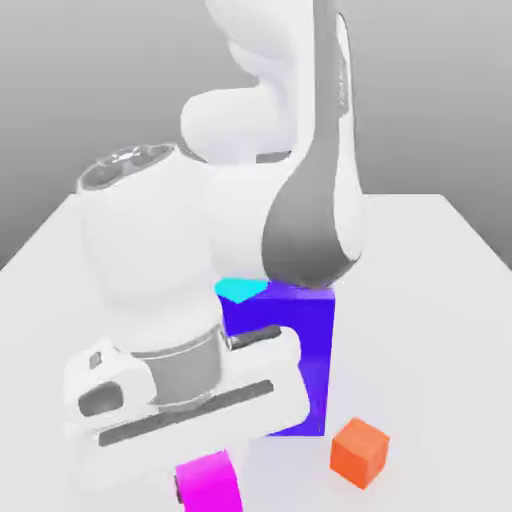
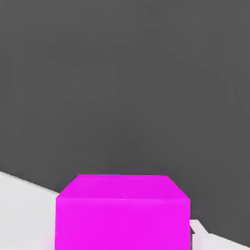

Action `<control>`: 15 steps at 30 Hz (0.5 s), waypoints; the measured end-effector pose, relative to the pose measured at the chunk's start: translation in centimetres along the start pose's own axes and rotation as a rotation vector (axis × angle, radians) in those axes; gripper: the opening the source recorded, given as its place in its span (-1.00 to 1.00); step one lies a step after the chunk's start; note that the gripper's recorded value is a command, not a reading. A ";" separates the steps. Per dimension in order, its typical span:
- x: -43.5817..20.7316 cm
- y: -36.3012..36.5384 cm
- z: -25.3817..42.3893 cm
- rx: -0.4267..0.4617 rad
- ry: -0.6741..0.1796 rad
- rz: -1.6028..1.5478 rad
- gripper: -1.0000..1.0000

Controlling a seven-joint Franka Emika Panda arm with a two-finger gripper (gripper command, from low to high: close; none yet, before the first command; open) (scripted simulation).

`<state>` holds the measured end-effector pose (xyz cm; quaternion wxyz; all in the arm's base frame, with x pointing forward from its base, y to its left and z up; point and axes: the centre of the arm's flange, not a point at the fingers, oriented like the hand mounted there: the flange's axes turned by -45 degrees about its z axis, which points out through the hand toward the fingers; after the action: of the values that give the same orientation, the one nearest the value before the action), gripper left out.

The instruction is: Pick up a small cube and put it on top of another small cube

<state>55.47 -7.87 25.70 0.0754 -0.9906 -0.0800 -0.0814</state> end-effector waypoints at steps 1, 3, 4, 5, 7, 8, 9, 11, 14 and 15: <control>-0.2 0.5 -0.4 -0.001 0.007 0.050 -1.00; -0.8 1.3 -1.1 0.002 0.019 0.143 -1.00; -1.2 1.4 -1.5 0.005 0.024 0.185 -1.00; -1.6 1.6 -1.9 0.008 0.028 0.226 -1.00; -2.5 1.7 -2.6 0.014 0.035 0.306 -1.00; -2.9 1.8 -2.9 0.016 0.038 0.345 -1.00; -3.3 1.9 -3.2 0.017 0.041 0.384 -1.00; -4.2 2.0 -3.8 0.017 0.046 0.461 -1.00; -5.6 2.2 -4.6 0.012 0.050 0.577 -1.00; -6.1 2.3 -4.9 0.008 0.051 0.616 -1.00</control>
<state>49.18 -11.78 29.07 0.1024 -0.9655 0.2258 -0.0791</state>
